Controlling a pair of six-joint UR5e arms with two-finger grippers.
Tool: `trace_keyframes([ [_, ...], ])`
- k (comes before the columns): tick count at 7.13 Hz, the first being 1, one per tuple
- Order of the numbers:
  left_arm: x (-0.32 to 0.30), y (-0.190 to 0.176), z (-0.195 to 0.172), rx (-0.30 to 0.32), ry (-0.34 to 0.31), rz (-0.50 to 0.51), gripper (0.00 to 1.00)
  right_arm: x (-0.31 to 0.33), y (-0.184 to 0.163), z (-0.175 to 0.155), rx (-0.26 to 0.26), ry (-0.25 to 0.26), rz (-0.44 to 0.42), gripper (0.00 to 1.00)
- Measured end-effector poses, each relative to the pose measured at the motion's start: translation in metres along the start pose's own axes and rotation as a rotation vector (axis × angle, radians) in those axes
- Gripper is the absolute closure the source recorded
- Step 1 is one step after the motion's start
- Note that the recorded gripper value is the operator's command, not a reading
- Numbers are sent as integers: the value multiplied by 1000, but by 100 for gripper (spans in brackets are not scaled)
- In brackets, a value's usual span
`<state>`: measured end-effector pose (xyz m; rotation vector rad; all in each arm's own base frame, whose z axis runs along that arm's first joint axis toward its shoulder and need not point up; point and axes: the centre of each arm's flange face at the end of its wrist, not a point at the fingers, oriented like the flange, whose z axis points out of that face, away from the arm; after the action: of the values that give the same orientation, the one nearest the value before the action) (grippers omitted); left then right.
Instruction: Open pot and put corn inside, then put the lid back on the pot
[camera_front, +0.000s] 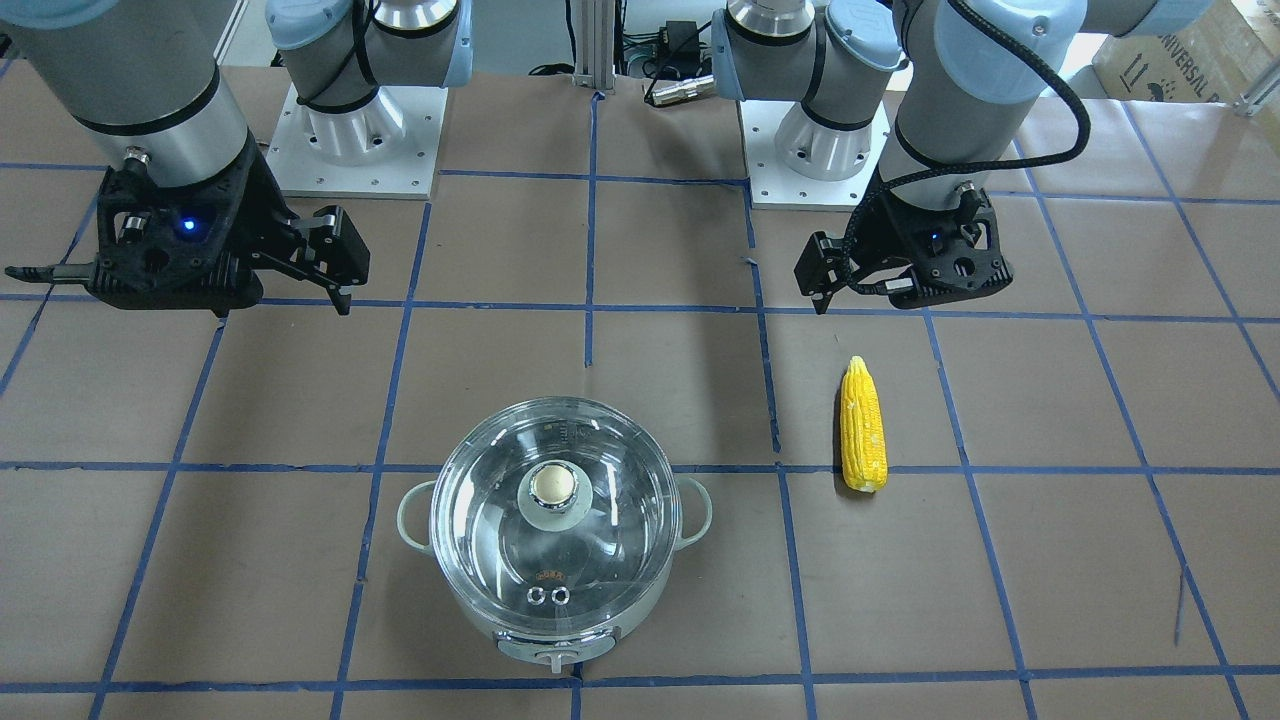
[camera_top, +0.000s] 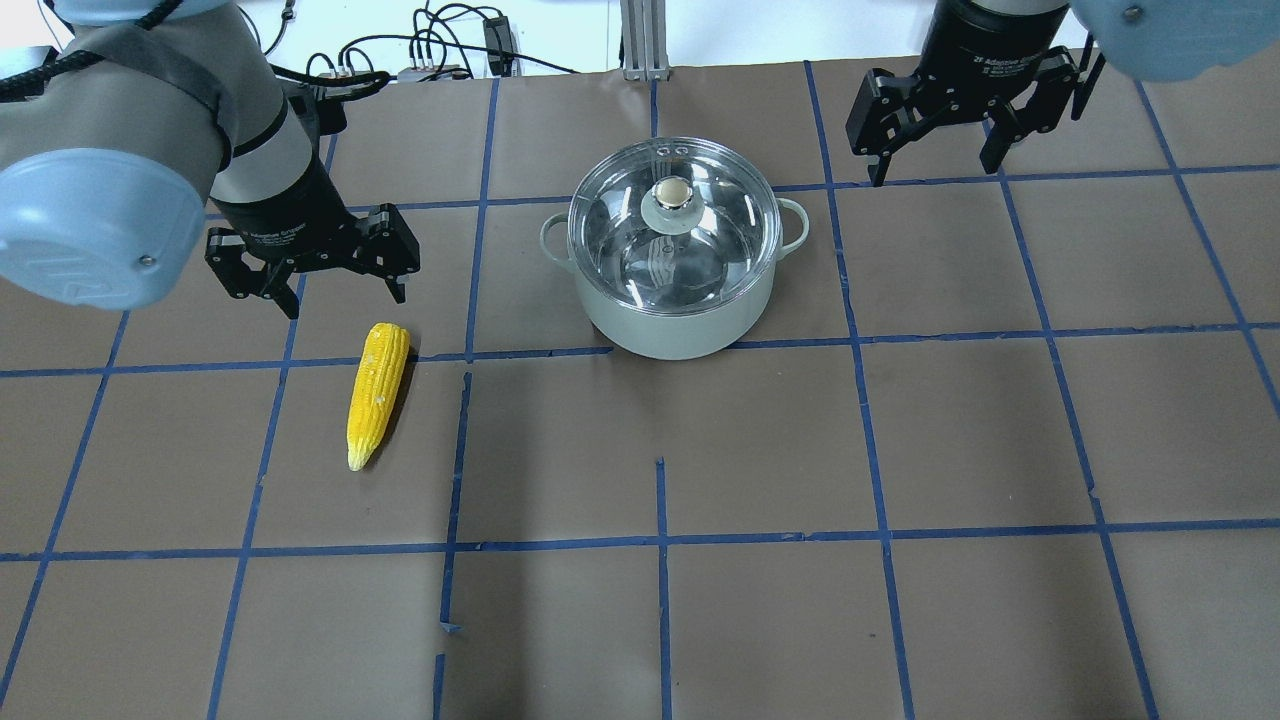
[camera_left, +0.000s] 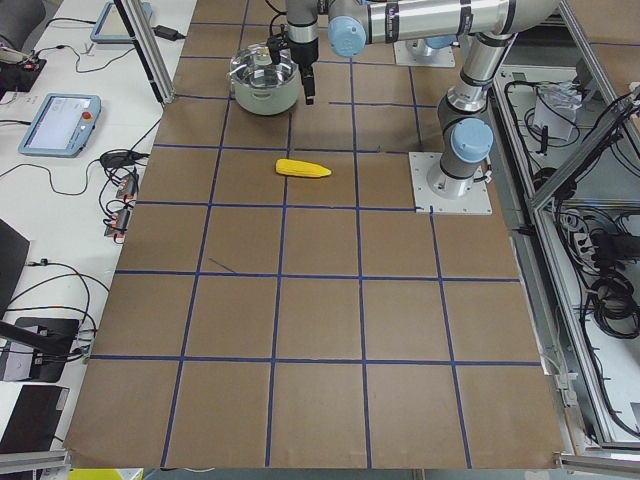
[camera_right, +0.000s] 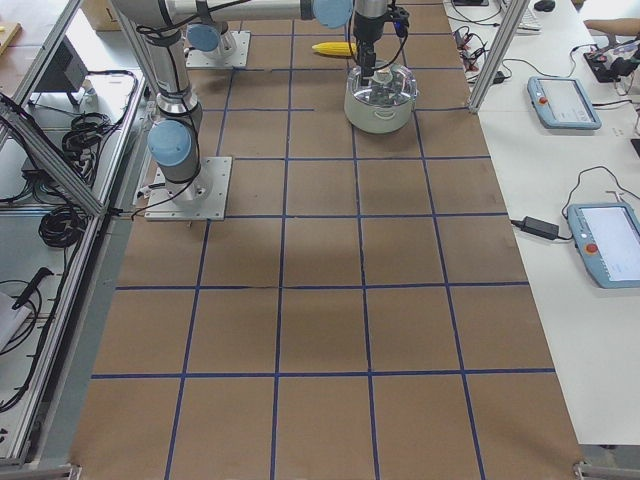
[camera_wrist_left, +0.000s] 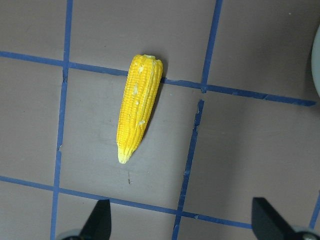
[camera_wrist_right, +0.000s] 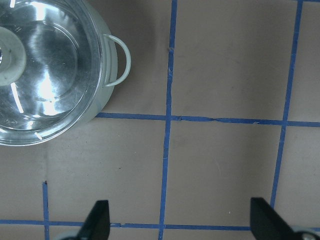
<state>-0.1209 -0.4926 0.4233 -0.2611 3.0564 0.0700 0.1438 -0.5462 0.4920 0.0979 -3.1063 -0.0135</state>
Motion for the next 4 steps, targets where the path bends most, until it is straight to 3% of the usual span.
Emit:
trace_keyframes([
  [4,-7,-2,2,-2,-5,47,0,-3,0,-2,6,-2,5,0],
])
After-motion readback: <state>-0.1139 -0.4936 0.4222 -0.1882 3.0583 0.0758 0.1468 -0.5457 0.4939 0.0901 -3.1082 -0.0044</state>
